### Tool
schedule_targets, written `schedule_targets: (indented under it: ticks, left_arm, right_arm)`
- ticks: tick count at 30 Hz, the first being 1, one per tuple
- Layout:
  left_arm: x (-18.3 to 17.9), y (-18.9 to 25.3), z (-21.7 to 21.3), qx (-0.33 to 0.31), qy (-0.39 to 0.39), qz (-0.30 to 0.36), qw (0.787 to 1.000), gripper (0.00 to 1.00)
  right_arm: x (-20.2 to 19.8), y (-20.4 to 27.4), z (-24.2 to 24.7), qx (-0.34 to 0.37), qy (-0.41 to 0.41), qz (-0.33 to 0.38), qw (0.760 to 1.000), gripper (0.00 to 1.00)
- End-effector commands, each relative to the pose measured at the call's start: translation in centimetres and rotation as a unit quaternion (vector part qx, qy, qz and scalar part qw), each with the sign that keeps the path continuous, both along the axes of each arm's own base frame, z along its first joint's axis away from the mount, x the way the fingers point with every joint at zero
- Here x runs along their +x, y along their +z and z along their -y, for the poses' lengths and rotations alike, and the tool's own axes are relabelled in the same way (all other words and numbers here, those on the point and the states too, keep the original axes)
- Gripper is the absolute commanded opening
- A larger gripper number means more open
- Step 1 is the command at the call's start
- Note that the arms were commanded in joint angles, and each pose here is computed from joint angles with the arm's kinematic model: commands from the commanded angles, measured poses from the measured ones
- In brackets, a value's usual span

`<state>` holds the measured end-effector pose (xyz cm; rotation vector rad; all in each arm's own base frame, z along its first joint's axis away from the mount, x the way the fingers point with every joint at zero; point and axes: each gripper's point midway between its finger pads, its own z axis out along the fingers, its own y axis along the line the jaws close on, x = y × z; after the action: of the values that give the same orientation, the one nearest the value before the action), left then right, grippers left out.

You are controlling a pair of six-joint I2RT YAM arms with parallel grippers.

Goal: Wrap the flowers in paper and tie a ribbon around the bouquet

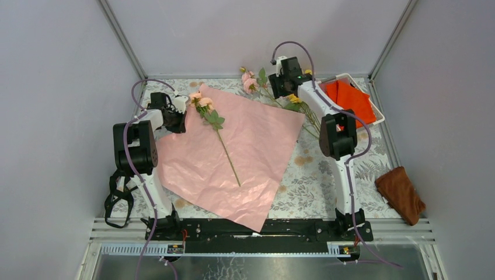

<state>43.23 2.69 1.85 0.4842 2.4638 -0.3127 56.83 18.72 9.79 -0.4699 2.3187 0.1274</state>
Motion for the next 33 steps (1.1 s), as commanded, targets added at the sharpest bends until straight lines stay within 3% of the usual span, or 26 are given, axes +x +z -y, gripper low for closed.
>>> schedule_targets:
  ticks: [1, 7, 11, 15, 21, 27, 30, 33]
  left_arm:
    - [0.3, 1.0, -0.6, 0.016, -0.005, 0.015, 1.000, 0.00]
    - [0.3, 0.6, -0.3, 0.008, -0.009, 0.011, 1.000, 0.00]
    - [0.3, 0.4, -0.1, 0.004, -0.011, 0.008, 1.000, 0.00]
    - [0.2, 0.2, -0.1, 0.007, -0.014, 0.006, 1.000, 0.00]
    - [0.2, 0.2, 0.3, 0.004, -0.022, 0.006, 1.000, 0.00]
    - [0.2, 0.2, 1.6, -0.002, -0.042, 0.008, 0.999, 0.00]
    - [0.4, 0.4, 2.5, -0.006, -0.055, 0.012, 0.998, 0.00]
    - [0.7, 0.7, 3.8, -0.011, -0.072, 0.017, 0.997, 0.00]
  right_arm:
    - [2.3, -2.1, -2.0, -0.002, 0.013, 0.007, 1.000, 0.63]
    - [3.0, -5.8, -1.8, -0.024, 0.011, -0.011, 1.000, 0.64]
    - [3.2, -6.3, -0.9, -0.044, 0.003, -0.009, 0.999, 0.33]
    - [4.1, -2.6, -0.1, -0.068, -0.001, 0.030, 0.997, 0.01]
    - [3.6, 10.8, 1.4, -0.061, -0.025, 0.139, 0.988, 0.00]
    - [-1.4, 25.2, 3.4, -0.022, -0.085, 0.270, 0.959, 0.00]
    - [-5.1, 28.8, 1.4, 0.029, -0.080, 0.309, 0.947, 0.00]
    - [-8.5, 27.5, -5.0, 0.132, -0.011, 0.281, 0.951, 0.00]
